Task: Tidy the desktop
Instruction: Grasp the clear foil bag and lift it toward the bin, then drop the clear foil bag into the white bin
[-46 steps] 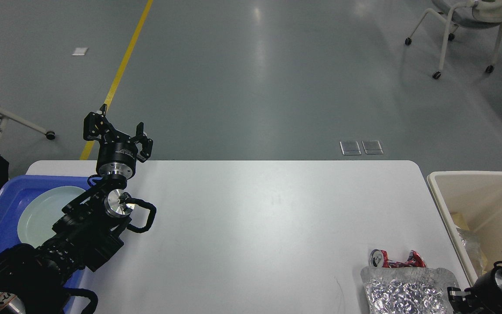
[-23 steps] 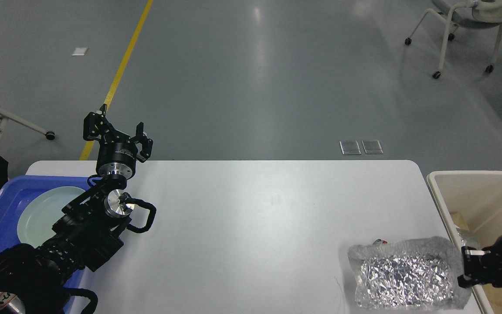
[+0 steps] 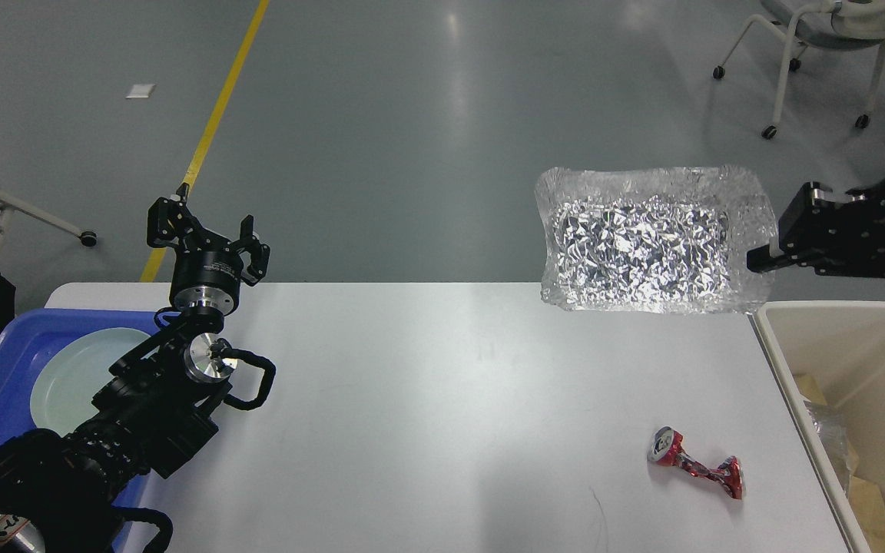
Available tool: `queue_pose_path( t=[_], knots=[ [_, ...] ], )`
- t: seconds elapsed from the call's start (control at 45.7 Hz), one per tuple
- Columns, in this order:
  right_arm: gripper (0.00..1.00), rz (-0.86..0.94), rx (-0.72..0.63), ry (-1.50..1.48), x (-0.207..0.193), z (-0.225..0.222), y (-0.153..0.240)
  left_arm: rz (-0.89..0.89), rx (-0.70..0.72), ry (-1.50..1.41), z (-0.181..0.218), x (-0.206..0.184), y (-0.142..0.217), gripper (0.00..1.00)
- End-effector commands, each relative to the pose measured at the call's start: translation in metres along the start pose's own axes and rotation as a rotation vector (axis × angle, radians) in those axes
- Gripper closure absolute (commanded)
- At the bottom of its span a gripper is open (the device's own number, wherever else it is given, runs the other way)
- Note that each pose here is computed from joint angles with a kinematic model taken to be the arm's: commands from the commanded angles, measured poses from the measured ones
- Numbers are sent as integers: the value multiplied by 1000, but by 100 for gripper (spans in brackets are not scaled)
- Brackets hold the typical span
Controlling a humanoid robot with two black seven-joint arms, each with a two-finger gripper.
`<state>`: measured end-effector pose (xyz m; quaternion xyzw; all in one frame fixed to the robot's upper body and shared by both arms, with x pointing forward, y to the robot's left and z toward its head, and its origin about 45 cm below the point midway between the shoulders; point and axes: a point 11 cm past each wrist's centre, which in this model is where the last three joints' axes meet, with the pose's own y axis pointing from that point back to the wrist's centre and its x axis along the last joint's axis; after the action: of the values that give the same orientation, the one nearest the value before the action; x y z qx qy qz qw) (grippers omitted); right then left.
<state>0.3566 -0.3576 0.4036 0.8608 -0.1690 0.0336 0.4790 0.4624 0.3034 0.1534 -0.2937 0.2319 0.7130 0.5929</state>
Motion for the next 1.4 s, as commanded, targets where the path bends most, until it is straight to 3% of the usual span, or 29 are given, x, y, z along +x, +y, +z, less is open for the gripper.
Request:
queue_pose_path(
  t=[0.0,0.241,0.504,0.722,0.941,1.27,1.313,1.379],
  knots=[
    [100,34,47,28,8,-24,12,0,0,0,0,0,0,0],
    [100,68,-20,-5,25,-7,10,0,0,0,0,0,0,0],
    [100,207,-287,-201,64,108,7,-1,0,-1,0,0,0,0],
    [100,137,-496,-299,35,195,-22,0,0,0,0,0,0,0],
    [100,244,-773,-261,20,271,-23,-1,0,-1,0,0,0,0],
    [100,316,-1045,-38,-5,328,-29,1,-1,2,0,0,0,0],
    [69,327,-1062,-14,-4,330,-27,0,0,0,0,0,0,0],
    [7,349,-1060,-3,-2,329,-26,-1,0,-1,0,0,0,0]
  ],
)
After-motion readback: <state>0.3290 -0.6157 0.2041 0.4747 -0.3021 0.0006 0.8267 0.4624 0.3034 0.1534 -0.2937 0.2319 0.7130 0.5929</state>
